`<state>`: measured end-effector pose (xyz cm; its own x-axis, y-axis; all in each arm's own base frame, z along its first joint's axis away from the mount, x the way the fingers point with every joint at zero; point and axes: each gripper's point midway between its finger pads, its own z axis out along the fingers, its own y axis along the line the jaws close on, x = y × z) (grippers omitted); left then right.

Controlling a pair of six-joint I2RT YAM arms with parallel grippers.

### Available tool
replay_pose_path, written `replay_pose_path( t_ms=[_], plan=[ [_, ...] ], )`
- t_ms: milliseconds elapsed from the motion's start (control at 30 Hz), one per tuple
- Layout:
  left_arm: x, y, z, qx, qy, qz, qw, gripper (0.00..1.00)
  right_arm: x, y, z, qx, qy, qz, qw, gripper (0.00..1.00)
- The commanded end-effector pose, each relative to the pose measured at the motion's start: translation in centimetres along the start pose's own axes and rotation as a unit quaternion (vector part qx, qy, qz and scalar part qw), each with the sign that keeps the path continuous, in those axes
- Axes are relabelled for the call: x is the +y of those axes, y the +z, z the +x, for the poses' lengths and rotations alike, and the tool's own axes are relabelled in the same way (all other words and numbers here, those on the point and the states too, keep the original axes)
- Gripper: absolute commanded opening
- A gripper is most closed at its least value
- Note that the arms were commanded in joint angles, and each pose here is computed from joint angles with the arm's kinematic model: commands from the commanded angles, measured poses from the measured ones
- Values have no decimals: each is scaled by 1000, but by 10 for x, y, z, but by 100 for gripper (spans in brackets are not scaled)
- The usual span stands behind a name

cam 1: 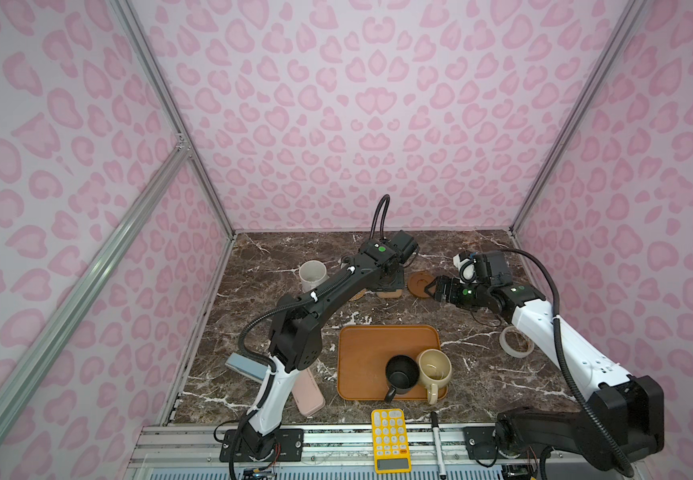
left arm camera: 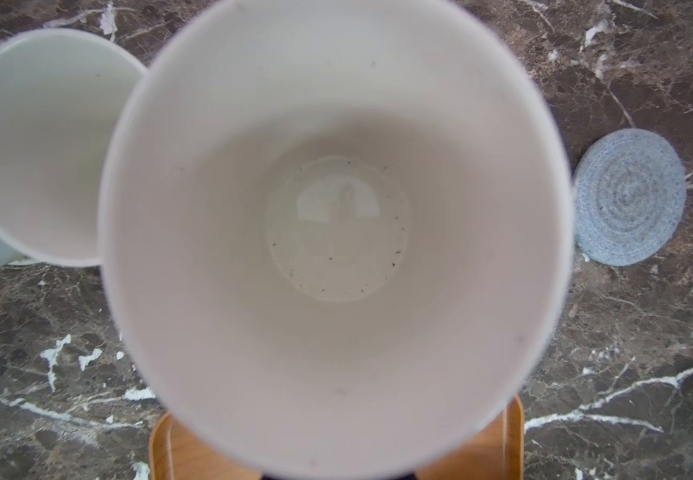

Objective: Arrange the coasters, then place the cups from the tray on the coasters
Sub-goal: 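Carry the lavender mug toward the cork paw coaster with the left gripper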

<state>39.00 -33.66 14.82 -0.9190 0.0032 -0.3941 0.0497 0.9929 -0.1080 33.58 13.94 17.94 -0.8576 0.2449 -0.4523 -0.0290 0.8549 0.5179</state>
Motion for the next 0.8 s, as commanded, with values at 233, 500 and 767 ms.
replay_pose_path(
  t_ms=[233, 500, 767],
  plan=[
    [-10, 30, -11, 12, -27, 20, 999, 3, 18, 17, -10, 14, -10, -49, 999, 98],
    [-12, 41, -13, 18, -29, 17, 999, 3, 14, 22, -12, 13, -8, -41, 999, 98],
    [-7, 51, -13, 18, -27, 3, 999, 3, 10, 28, -10, 22, -4, -36, 999, 98]
  ],
)
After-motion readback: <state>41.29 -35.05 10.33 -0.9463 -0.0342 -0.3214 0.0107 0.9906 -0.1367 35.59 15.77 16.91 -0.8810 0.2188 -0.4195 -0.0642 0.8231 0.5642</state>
